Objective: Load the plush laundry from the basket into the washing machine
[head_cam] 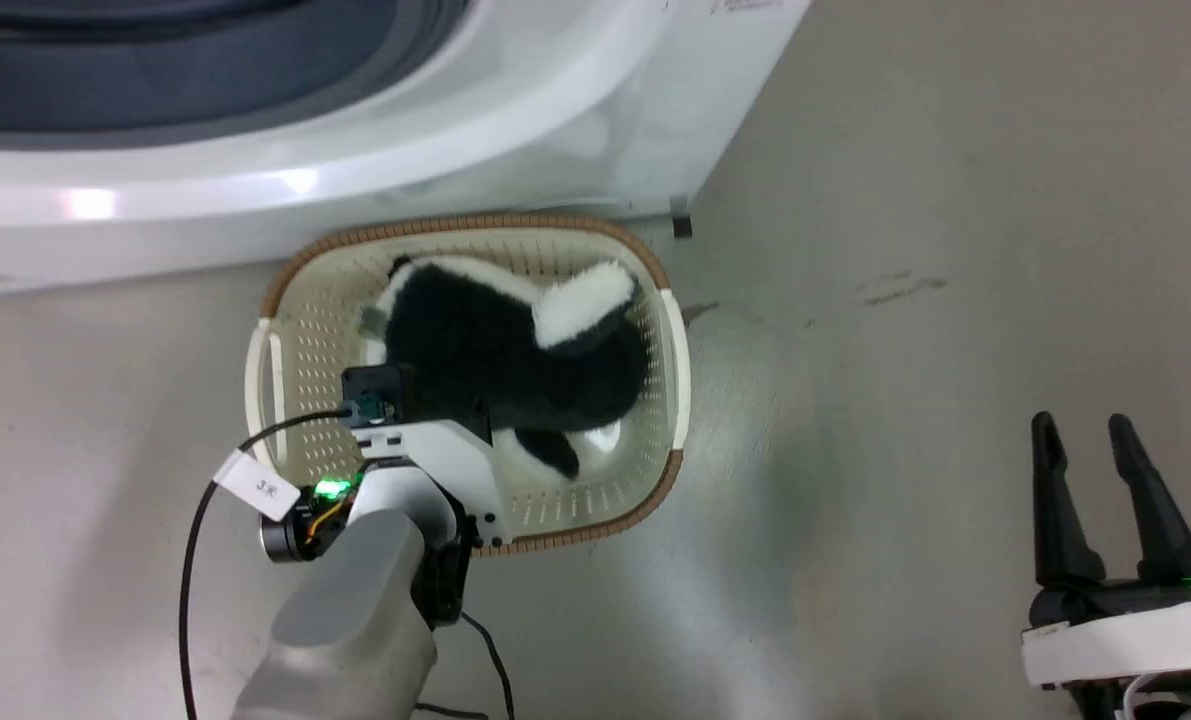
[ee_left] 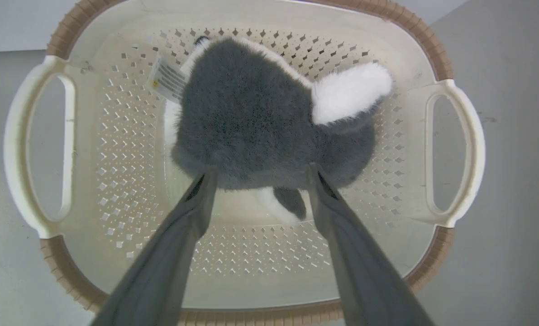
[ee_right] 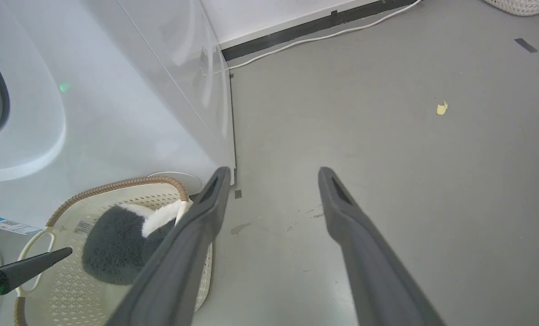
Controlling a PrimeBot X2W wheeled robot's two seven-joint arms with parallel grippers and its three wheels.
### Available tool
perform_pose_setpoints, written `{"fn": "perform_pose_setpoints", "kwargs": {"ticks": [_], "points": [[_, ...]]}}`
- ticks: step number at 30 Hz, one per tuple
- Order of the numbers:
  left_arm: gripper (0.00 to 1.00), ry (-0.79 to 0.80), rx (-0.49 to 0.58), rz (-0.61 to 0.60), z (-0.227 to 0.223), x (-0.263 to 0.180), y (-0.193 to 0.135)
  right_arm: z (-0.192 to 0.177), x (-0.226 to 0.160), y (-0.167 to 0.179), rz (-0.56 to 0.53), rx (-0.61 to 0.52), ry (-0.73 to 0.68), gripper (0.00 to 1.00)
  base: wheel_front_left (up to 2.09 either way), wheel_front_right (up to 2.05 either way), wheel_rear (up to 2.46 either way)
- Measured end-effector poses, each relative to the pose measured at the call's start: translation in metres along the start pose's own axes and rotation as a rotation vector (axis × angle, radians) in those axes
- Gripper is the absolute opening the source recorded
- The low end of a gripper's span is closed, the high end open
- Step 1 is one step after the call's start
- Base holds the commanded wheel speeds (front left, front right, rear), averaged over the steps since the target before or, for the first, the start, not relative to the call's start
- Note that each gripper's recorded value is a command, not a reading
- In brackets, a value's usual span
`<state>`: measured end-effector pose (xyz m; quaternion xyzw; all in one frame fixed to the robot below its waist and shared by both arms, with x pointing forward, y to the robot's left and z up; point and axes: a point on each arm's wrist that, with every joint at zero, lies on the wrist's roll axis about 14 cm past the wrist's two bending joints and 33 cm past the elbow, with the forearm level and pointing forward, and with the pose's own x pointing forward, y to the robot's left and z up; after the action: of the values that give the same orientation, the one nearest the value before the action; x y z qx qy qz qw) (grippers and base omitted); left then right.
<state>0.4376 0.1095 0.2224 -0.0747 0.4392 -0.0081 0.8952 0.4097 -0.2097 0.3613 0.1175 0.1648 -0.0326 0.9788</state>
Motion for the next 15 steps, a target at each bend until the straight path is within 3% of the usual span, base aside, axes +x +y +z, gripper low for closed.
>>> {"fn": "perform_pose_setpoints", "kwargs": {"ticks": [15], "points": [[1.00,0.046,0.002,0.106,-0.021,0.049,0.027,-0.031,0.017,-0.019,-0.044,0.029,0.068,1.00,0.00,0.00,0.00]]}}
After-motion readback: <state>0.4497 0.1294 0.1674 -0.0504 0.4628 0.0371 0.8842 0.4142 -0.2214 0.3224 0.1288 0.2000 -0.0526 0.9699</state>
